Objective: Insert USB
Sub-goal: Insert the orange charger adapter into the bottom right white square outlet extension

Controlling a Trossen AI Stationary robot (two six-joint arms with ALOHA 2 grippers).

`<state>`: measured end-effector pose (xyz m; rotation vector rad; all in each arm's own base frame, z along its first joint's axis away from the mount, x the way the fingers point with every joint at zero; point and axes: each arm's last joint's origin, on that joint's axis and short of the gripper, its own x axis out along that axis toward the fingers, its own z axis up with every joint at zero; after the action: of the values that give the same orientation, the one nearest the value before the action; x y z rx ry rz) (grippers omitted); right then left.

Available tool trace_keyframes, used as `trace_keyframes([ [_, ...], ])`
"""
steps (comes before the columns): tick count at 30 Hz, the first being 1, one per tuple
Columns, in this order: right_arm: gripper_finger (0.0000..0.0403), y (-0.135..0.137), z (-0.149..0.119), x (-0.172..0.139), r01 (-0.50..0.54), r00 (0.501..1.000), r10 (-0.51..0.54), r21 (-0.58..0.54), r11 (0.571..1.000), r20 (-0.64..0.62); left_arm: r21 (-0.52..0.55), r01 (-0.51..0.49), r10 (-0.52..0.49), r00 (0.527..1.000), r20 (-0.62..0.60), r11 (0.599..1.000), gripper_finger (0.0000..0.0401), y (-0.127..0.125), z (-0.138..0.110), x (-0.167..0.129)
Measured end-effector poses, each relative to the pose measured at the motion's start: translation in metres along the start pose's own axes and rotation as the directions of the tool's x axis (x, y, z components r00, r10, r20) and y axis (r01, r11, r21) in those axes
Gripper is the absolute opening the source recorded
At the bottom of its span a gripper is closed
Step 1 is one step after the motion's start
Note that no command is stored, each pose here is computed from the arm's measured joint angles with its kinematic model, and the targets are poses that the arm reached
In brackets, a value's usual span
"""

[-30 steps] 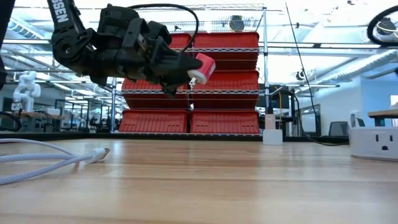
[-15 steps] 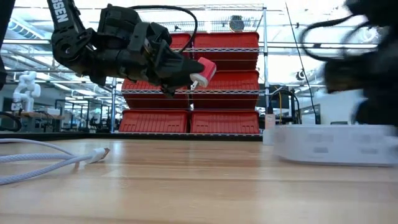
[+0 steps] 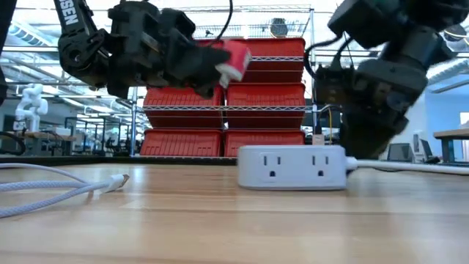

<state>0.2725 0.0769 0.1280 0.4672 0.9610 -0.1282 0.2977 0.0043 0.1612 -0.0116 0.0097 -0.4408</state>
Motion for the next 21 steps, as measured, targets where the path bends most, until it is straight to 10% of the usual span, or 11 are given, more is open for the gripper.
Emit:
trace_keyframes([
  [21,0.0032,-0.003,0.03,-0.024,0.008,0.99,0.005,-0.089,0.996,0.142,0.005,0.121,-0.121,0.993,0.01,0.993,0.0146,0.004,0.002,-0.004],
])
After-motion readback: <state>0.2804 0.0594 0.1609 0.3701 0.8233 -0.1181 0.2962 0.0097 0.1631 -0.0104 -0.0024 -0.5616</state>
